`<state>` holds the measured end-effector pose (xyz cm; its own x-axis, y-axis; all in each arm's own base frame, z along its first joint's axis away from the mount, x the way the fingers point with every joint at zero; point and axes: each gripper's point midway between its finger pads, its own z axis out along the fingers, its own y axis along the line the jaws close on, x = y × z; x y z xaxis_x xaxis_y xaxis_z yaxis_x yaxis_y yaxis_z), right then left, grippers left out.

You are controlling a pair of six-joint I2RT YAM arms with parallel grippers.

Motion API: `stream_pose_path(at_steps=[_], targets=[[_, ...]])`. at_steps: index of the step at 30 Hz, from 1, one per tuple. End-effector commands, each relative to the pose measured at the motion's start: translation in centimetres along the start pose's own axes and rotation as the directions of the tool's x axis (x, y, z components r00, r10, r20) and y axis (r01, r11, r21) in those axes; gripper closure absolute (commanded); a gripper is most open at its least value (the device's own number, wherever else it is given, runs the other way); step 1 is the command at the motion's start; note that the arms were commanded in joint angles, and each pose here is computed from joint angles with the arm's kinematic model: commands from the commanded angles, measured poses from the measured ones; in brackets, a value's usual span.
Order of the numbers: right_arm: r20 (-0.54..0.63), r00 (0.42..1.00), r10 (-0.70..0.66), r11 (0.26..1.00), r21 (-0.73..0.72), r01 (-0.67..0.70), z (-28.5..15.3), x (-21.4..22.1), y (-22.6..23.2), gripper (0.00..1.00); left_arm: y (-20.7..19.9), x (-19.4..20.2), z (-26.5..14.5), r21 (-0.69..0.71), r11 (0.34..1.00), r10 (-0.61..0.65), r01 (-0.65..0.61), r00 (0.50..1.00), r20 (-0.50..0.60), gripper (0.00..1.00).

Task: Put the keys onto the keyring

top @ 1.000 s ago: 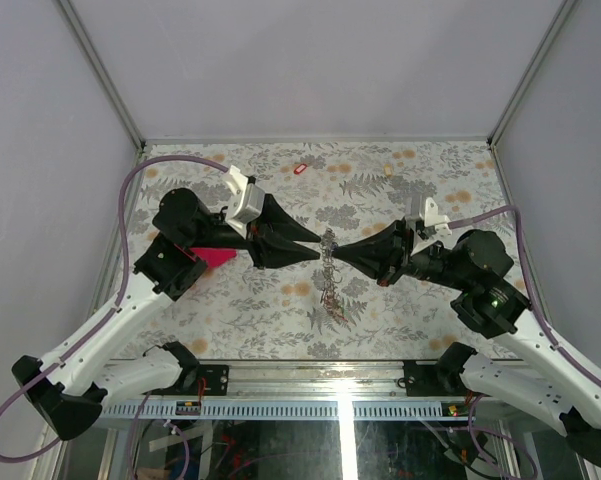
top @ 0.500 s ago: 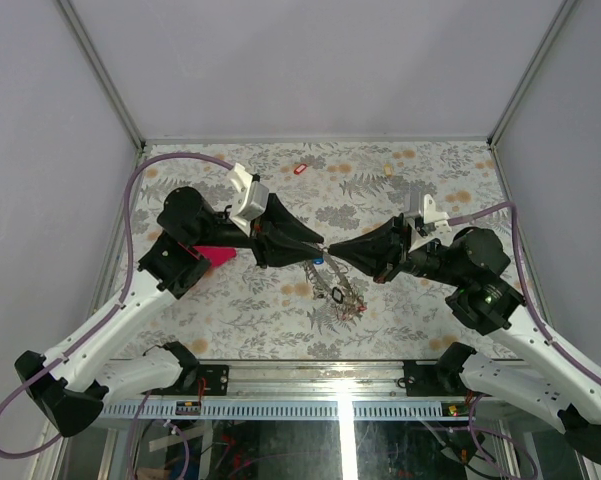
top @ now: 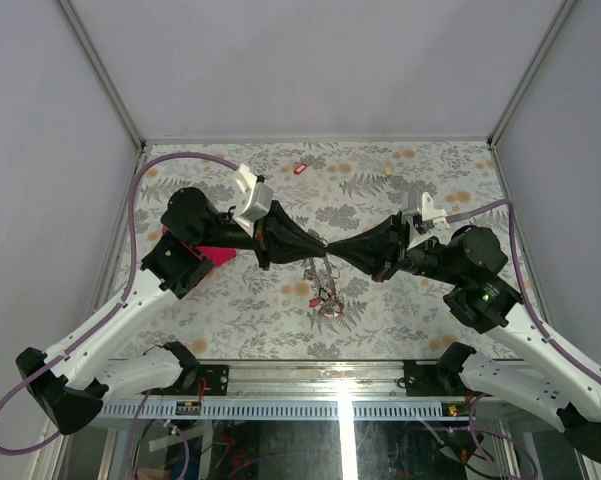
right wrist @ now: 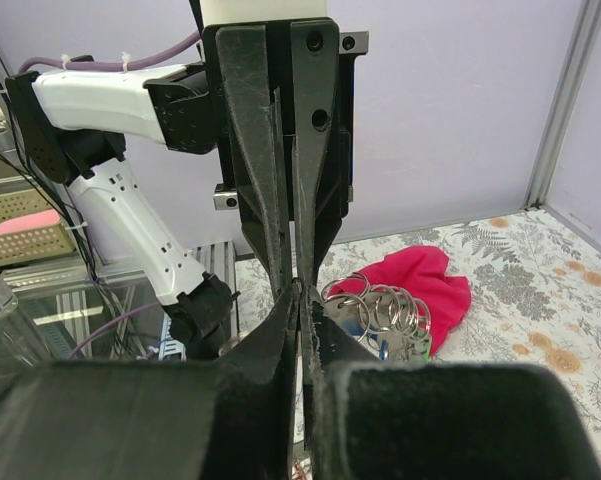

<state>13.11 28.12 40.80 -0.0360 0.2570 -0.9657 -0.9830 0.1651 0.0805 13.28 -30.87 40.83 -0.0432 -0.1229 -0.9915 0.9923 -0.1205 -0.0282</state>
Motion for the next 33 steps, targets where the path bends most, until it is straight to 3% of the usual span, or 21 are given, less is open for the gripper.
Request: stream_pose_path(at_steps=[1,6,14,19,26,33], targets=[[0.111,0.992,-0.063,0.998,-0.02,0.066,0.1,-3.2,0.8,1.0,-0.2,-1.9,0.3,-0.005,0.998,0.06,-0.06,0.997,0.045,1.0],[0.118,0.99,-0.075,0.997,0.024,0.072,-0.3,-3.4,0.3,0.96,0.3,-1.7,0.2,-0.032,0.999,0.039,-0.039,0.999,0.015,1.0],[0.077,0.986,-0.145,0.97,0.207,0.126,-2.7,-2.4,-2.1,0.67,1.5,0.5,-0.3,-0.106,0.993,-0.066,0.05,0.987,-0.15,1.0],[0.045,0.988,-0.148,0.934,0.335,0.124,-4.6,-0.9,-4.0,0.59,2.8,2.5,-0.6,-0.171,0.978,-0.158,0.117,0.955,-0.251,1.0],[0.011,0.992,-0.129,0.893,0.436,0.111,-6.1,1.2,-5.7,0.57,5.3,6.7,-0.8,-0.312,0.929,-0.321,0.199,0.852,-0.412,1.0],[-0.015,0.993,-0.12,0.856,0.505,0.111,-7.5,2.4,-6.8,0.57,6.9,10.4,-1.3,-0.463,0.881,-0.38,0.094,0.724,-0.576,1.0]])
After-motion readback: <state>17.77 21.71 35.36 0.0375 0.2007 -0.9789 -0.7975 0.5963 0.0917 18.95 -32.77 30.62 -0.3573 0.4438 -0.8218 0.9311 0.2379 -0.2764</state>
